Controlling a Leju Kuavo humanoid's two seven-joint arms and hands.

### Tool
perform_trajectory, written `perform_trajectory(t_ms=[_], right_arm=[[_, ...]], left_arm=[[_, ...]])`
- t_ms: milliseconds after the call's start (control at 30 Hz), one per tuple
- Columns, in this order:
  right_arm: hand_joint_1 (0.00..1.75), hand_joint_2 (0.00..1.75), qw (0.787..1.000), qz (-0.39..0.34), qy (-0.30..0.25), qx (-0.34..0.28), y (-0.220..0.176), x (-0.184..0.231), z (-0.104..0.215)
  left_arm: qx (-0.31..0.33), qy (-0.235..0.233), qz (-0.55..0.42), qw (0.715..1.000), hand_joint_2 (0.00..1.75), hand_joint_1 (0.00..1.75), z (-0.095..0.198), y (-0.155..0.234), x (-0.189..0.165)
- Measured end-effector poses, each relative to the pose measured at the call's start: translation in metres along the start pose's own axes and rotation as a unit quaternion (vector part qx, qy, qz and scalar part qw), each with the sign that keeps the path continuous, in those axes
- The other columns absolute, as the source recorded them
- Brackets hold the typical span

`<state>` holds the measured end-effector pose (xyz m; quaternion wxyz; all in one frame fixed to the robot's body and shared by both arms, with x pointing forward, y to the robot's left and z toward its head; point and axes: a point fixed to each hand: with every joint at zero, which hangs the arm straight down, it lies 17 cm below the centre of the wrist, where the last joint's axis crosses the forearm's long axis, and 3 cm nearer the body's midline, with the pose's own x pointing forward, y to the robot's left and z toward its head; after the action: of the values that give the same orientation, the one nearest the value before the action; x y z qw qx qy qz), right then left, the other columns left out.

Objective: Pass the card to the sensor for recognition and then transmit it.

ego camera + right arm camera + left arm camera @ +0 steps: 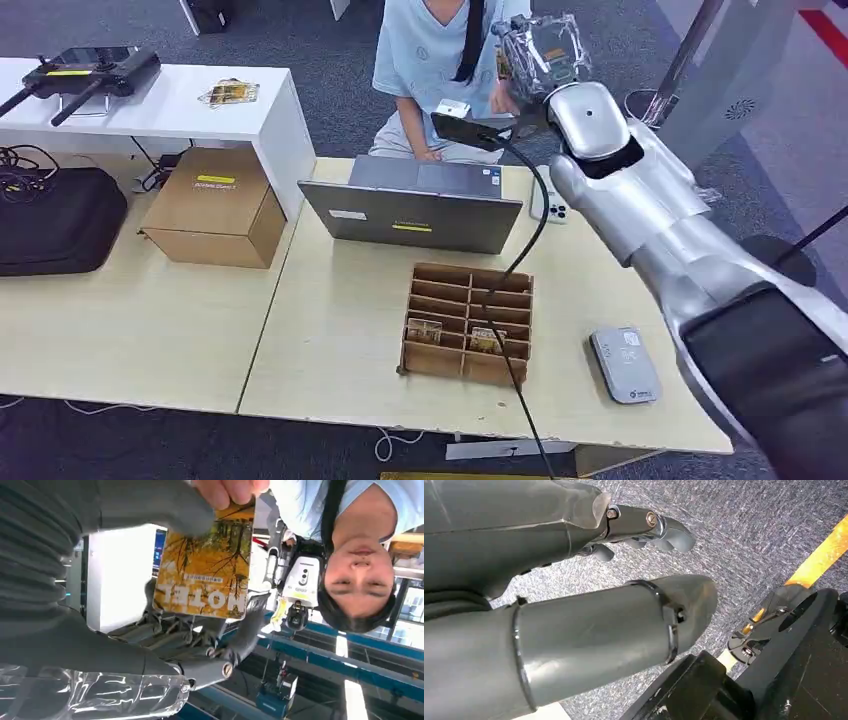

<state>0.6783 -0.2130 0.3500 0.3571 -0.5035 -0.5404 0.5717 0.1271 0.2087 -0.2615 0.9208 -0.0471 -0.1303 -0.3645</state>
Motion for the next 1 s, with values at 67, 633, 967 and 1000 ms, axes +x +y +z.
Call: perform_trajectory(t_ms=[67,633,967,1000], right_arm=[[0.0,1.75,1.0,0.0,0.001,0.002,0.002,0.0,0.0],[0.0,1.75,0.752,-0.629,-0.04,-0.19,-0.061,-0.013,0.022],[0.0,1.75,0.376,-0.897,-0.033,-0.231,0.017,-0.036,0.132],[0.0,1.75,0.379,-0.893,-0.033,-0.241,0.02,-0.038,0.146]], left_arm=[[0.0,0.0,0.0,1.0,0.0,0.0,0.0,0.0,0.0],[0.015,0.016,0.013,1.0,0.0,0.0,-0.001,0.0,-0.013],[0.016,0.033,0.046,0.998,0.0,0.0,0.0,-0.022,-0.045],[0.017,0.034,0.05,0.998,0.0,0.0,0.0,-0.025,-0.05]])
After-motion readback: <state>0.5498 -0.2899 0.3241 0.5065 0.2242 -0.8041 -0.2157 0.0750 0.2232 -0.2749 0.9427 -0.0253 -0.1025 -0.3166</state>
